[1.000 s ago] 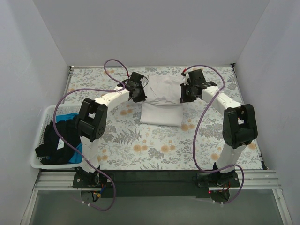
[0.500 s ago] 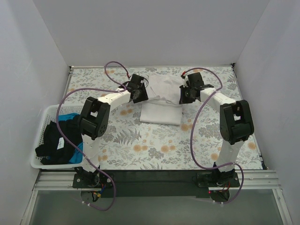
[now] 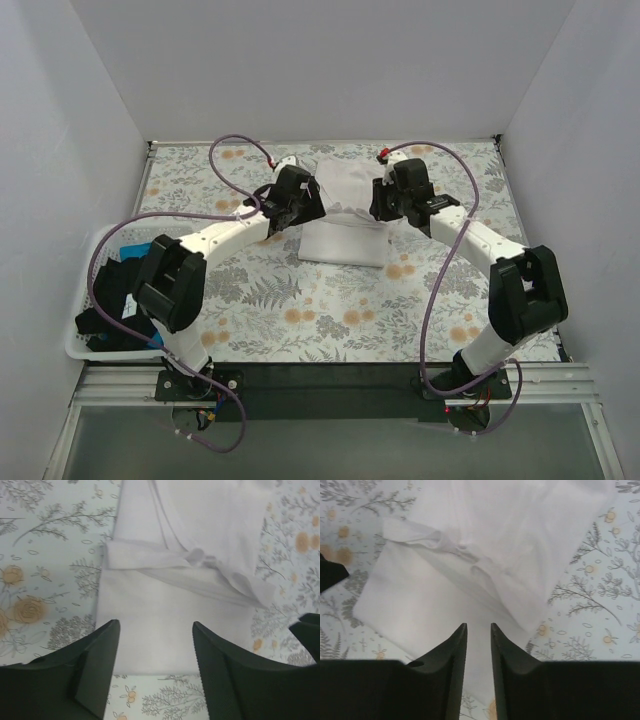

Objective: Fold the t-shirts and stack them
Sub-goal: Fold the tshirt

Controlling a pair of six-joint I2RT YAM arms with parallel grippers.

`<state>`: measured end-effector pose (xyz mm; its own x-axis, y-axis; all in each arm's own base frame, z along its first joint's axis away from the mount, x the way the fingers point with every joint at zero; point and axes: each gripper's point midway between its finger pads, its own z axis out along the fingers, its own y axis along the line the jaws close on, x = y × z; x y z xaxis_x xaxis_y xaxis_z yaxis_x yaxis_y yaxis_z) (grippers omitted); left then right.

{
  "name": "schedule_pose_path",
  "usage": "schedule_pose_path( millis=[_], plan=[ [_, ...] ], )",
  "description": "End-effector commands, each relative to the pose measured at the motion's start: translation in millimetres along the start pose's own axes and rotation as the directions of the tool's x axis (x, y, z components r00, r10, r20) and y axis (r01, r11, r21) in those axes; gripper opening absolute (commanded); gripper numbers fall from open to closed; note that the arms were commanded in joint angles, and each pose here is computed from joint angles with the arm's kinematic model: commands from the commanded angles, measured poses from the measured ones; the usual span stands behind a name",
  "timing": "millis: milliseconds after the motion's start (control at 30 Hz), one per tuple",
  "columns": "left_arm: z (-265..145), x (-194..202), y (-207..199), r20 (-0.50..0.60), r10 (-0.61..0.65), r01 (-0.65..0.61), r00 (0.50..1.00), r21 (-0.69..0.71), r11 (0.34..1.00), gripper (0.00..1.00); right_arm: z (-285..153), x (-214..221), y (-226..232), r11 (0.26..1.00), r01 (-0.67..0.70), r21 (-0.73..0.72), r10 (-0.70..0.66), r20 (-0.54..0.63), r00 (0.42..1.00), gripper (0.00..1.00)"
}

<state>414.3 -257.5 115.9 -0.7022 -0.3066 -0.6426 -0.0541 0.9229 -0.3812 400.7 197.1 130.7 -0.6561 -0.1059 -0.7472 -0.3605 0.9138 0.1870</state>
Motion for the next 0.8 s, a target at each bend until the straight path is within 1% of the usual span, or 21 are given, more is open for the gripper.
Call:
schedule_pose_path(
  millis=[0,67,100,233,367,433,467,533,567,633,667,700,767],
  plan=[
    [-14.1,19.7,-10.0,0.008,-0.004,0.004,1.0,0.02,1.0,0.55,0.7,-0.3,22.9,0.998,0.037,-0.042,-0.034,0.067,0.997,0.28],
    [-7.4,39.5,-12.3,-0.034,0.006,-0.005,0.999,0.02,1.0,0.49,10.3,11.0,31.1,0.997,0.033,-0.075,-0.03,0.041,0.999,0.19],
    [-5.0,46.7,-12.5,-0.051,0.01,-0.009,0.999,0.02,1.0,0.42,14.4,16.1,36.2,0.995,0.032,-0.092,-0.03,0.029,0.999,0.14],
    [4.5,82.6,-8.0,-0.14,0.026,-0.026,0.99,0.006,1.0,0.32,37.5,33.4,47.0,0.991,0.026,-0.133,-0.029,-0.021,0.999,0.11],
    [1.6,109.9,6.4,-0.211,0.02,-0.025,0.977,-0.017,1.0,0.29,54.0,36.7,48.2,0.989,0.034,-0.143,-0.04,-0.037,0.998,0.1],
    [0.6,122.5,15.1,-0.252,0.024,-0.034,0.967,-0.034,0.999,0.29,62.6,40.7,43.1,0.992,0.045,-0.121,-0.051,-0.05,0.997,0.09],
    [1.3,128.1,19.6,-0.269,0.025,-0.039,0.963,-0.047,0.998,0.29,66.0,34.3,37.9,0.994,0.062,-0.094,-0.065,-0.035,0.997,0.09],
    [2.7,143.5,27.7,-0.324,0.027,-0.051,0.946,-0.066,0.996,0.29,74.1,34.8,29.2,0.995,0.073,-0.062,-0.076,-0.041,0.996,0.09],
    [2.6,147.2,28.2,-0.34,0.026,-0.051,0.94,-0.065,0.997,0.29,76.5,24.8,26.2,0.996,0.08,-0.041,-0.081,-0.021,0.996,0.09],
    [1.4,156.4,32.7,-0.374,0.022,-0.054,0.927,-0.074,0.996,0.29,83.7,19.5,18.7,0.996,0.091,-0.021,-0.091,-0.016,0.996,0.09],
    [-0.1,160.5,33.7,-0.387,0.023,-0.055,0.922,-0.072,0.996,0.29,87.3,14.8,11.2,0.995,0.1,0.016,-0.1,-0.007,0.995,0.1],
    [-2.0,164.5,37.2,-0.398,0.021,-0.056,0.917,-0.078,0.995,0.29,90.0,-2.4,8.7,0.994,0.103,0.028,-0.104,0.025,0.994,0.1],
    [-6.6,168.9,41.1,-0.416,0.02,-0.06,0.909,-0.084,0.995,0.29,102.7,-5.7,-3.9,0.992,0.117,0.056,-0.118,0.02,0.993,0.11]
  ],
)
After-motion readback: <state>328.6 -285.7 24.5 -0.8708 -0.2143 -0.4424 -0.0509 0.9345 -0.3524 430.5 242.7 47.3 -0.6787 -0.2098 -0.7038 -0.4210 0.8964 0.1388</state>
